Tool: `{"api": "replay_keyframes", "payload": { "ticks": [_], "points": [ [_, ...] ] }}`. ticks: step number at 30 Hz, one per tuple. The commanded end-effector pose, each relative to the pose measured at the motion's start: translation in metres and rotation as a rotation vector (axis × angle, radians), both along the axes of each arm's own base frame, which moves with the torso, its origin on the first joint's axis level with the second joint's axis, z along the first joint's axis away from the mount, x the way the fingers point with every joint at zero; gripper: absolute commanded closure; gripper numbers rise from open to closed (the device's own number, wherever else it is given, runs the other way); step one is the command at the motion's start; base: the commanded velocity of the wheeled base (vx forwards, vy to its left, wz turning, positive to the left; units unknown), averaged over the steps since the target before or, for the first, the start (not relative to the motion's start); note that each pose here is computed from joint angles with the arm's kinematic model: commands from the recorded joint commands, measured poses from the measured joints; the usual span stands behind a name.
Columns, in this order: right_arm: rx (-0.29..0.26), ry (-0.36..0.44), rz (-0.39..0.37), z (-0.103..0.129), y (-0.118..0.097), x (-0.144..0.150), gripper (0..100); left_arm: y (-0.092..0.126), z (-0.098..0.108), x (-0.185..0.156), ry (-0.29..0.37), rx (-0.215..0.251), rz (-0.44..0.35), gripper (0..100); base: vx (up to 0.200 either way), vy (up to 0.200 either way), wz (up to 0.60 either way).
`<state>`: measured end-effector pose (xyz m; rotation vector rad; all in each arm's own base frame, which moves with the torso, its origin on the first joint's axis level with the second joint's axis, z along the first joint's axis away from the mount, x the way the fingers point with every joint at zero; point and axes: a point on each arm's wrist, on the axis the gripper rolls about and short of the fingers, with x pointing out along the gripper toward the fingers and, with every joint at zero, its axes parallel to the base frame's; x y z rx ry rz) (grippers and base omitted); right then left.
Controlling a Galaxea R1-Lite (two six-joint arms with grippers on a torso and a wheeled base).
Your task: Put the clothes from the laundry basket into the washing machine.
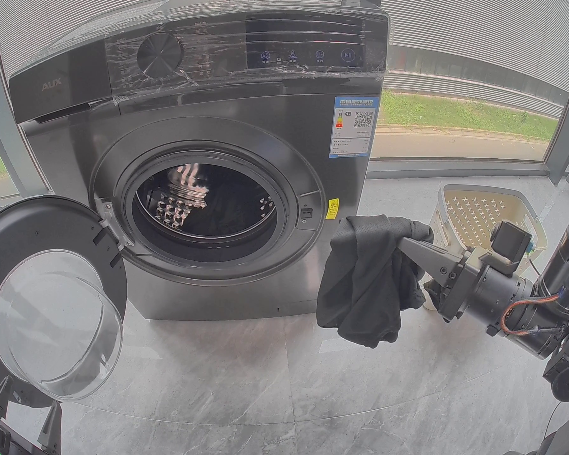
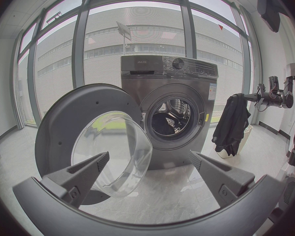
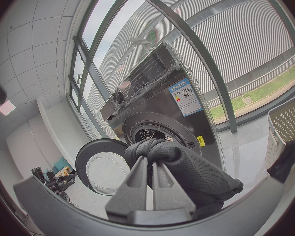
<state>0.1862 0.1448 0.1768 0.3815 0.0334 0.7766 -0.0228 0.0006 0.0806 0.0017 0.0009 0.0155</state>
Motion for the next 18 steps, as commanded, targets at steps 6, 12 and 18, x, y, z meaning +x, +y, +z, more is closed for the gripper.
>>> {"api": "replay_keyframes", "payload": {
  "ticks": [6, 12, 18],
  "points": [
    [-0.014, 0.008, -0.01, -0.003, 0.0, 0.001, 100, 0.0, -0.005, 0.0, 0.001, 0.0, 0.001, 0, 0.0, 0.0, 0.0],
    [-0.058, -0.004, -0.106, -0.005, -0.002, 0.006, 100, 0.0, -0.005, 0.0, 0.002, 0.0, 0.0, 0, 0.0, 0.0, 0.0],
    [-0.102, 0.048, -0.378, -0.01, 0.0, 0.018, 100, 0.0, -0.005, 0.0, 0.002, -0.002, 0.0, 0, 0.0, 0.0, 0.0]
  ]
}}
